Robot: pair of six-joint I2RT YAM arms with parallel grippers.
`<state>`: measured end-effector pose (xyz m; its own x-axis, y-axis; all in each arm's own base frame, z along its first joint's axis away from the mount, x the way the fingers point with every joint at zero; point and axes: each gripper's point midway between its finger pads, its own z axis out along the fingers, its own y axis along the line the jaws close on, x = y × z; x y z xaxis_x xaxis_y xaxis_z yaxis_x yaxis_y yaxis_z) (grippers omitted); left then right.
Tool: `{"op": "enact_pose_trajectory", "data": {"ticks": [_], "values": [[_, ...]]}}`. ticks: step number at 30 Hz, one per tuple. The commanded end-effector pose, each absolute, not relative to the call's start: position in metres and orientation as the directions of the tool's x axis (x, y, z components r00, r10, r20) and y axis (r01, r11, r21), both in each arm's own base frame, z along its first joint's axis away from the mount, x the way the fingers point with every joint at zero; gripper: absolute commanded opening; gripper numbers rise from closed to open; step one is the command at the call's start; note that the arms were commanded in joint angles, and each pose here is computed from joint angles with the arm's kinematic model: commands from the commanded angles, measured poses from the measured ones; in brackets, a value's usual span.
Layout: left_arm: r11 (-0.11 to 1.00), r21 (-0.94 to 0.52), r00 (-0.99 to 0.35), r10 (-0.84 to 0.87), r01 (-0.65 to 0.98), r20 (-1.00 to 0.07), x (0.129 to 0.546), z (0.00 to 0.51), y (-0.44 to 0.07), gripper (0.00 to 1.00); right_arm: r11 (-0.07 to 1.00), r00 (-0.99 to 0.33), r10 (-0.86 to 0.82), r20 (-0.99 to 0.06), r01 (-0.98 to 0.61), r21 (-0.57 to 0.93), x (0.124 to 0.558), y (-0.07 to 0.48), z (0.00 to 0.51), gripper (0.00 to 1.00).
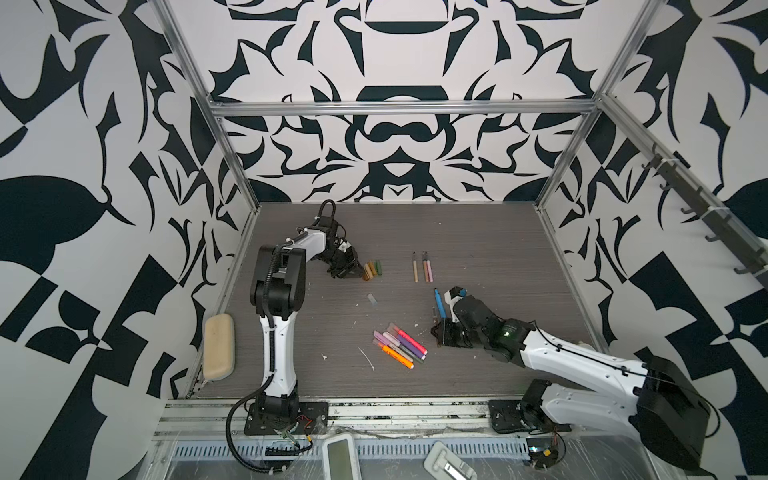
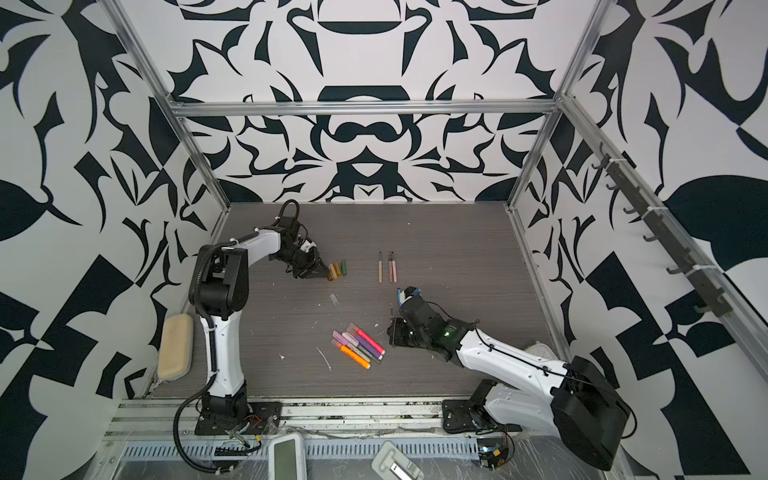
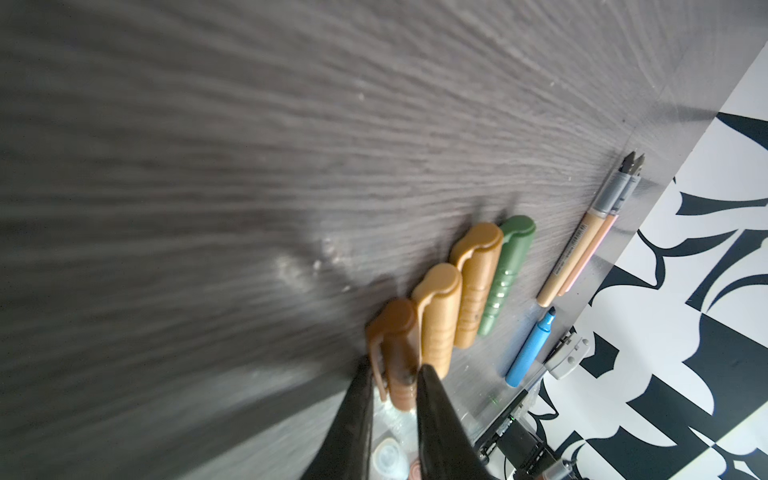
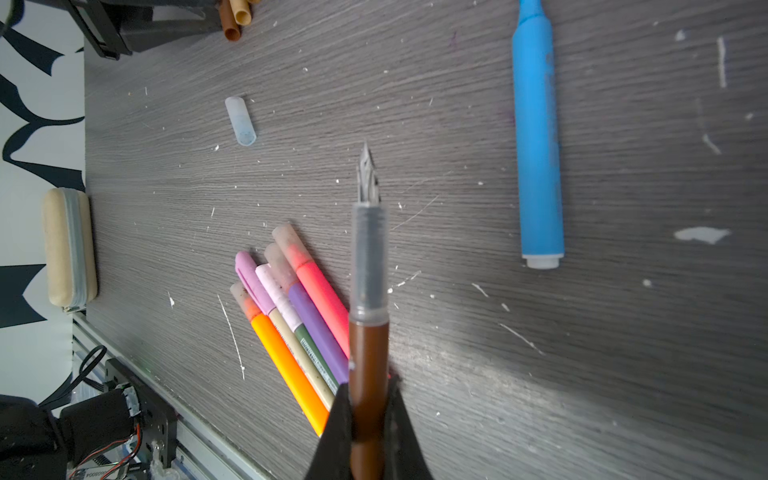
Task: Open the pen caps
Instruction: 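Open the left gripper while the right gripper carries the brown pen toward the uncapped pens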
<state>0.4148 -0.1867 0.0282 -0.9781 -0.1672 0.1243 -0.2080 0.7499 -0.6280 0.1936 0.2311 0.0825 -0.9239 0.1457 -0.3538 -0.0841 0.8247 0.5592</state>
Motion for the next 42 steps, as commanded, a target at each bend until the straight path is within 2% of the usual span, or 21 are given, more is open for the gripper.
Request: {"op": "enact_pose_trajectory", "data": {"ticks": [1,13,19,23,26,30,36,42], "values": [[0.741,-0.634,-0.975,-0.162,-0.220,0.149,0.416,0.023,-0.191,0.23,0.817,-0.912,0.166,-0.374,-0.085,0.570,0.199,0.232,0.088,0.00],[0.739,-0.640,-0.978,-0.158,-0.210,0.138,0.421,0.026,-0.192,0.22,0.816,-0.912,0.160,-0.379,-0.094,0.571,0.199,0.233,0.089,0.00],[0.746,-0.639,-0.982,-0.149,-0.187,0.114,0.418,0.037,-0.190,0.23,0.848,-0.892,0.059,-0.448,-0.193,0.495,0.212,0.230,0.110,0.00],[0.758,-0.631,-0.986,-0.147,-0.164,0.080,0.416,0.048,-0.186,0.26,0.870,-0.869,0.025,-0.494,-0.225,0.439,0.242,0.215,0.135,0.00],[0.778,-0.608,-0.987,-0.140,-0.160,0.081,0.411,0.050,-0.182,0.32,0.858,-0.868,0.051,-0.493,-0.215,0.467,0.275,0.205,0.153,0.00],[0.781,-0.606,-0.988,-0.130,-0.150,0.078,0.407,0.059,-0.181,0.33,0.844,-0.869,0.090,-0.487,-0.193,0.500,0.324,0.192,0.165,0.00],[0.749,-0.659,-0.993,-0.117,-0.066,-0.034,0.415,0.106,-0.187,0.35,0.810,-0.891,0.129,-0.436,-0.159,0.564,0.401,0.181,0.136,0.00],[0.760,-0.649,-0.984,-0.122,-0.011,-0.126,0.416,0.133,-0.182,0.34,0.791,-0.927,0.091,-0.365,-0.155,0.592,0.431,0.192,0.104,0.00]]}}
